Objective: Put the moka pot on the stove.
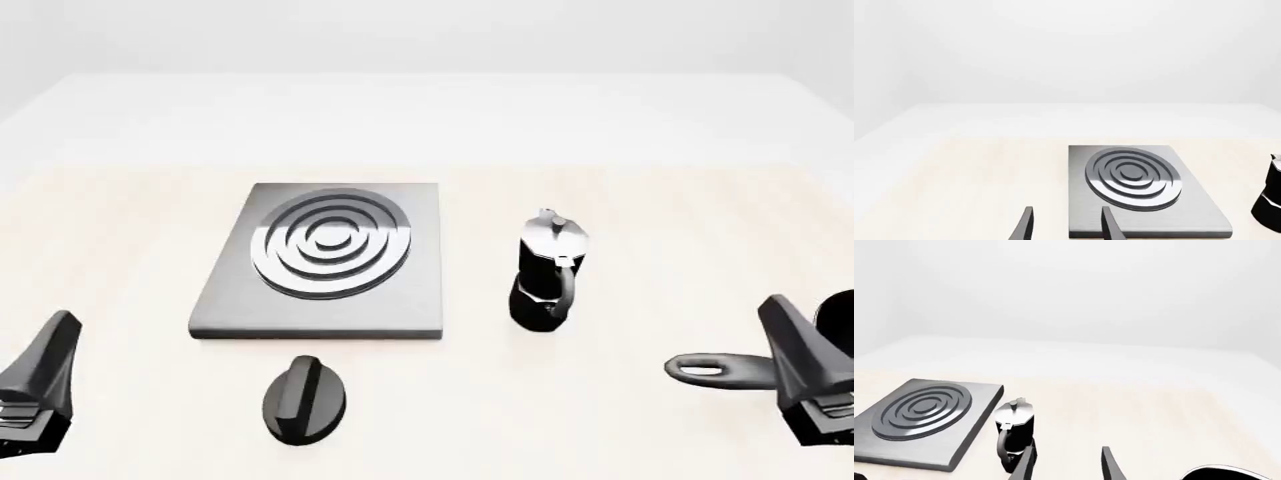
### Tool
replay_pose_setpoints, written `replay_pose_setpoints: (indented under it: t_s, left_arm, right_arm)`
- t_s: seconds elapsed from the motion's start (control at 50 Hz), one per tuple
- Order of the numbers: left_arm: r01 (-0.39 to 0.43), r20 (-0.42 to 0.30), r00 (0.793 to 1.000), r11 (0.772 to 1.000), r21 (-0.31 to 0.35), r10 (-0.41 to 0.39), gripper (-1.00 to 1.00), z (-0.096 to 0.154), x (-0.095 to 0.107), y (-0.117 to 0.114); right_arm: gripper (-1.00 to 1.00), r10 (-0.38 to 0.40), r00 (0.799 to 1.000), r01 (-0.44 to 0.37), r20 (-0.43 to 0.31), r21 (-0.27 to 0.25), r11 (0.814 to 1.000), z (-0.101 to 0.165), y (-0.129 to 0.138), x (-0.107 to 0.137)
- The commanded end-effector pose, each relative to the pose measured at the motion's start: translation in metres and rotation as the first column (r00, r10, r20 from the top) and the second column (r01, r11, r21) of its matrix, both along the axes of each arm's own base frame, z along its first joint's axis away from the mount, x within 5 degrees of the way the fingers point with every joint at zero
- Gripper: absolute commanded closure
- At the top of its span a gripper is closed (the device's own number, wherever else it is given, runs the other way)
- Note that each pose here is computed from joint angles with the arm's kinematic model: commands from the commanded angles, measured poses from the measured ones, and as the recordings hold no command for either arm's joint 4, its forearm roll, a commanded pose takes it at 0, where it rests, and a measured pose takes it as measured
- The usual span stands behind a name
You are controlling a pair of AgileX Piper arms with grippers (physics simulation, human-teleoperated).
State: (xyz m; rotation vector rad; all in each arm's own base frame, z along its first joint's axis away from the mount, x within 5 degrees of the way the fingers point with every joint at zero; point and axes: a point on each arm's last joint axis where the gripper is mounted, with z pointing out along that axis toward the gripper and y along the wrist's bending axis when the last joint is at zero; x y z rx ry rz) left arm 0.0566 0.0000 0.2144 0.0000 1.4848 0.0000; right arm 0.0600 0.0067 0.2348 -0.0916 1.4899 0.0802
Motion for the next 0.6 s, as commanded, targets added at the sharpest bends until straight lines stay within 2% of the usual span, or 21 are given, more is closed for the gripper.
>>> replay_pose_setpoints:
  t_s: [0.02,0.12,0.6]
  left_arm:
    - [0.000,-0.001,1.000,1.000,0.000,0.000,-1.00,0.000,0.000,0.000]
    - [0.000,0.000,1.000,1.000,0.000,0.000,-1.00,0.000,0.000,0.000]
    - [0.000,0.000,1.000,1.000,0.000,0.000,-1.00,0.000,0.000,0.000]
  right_arm:
    - [-1.00,0.064,0.998,-0.064,-0.003,-0.009,0.998,0.005,0.006,0.014]
    - [-1.00,0.085,0.996,-0.085,0.004,0.005,0.996,0.007,0.009,0.018]
    - [-1.00,0.198,0.980,-0.198,-0.011,0.012,0.980,0.002,0.027,0.045]
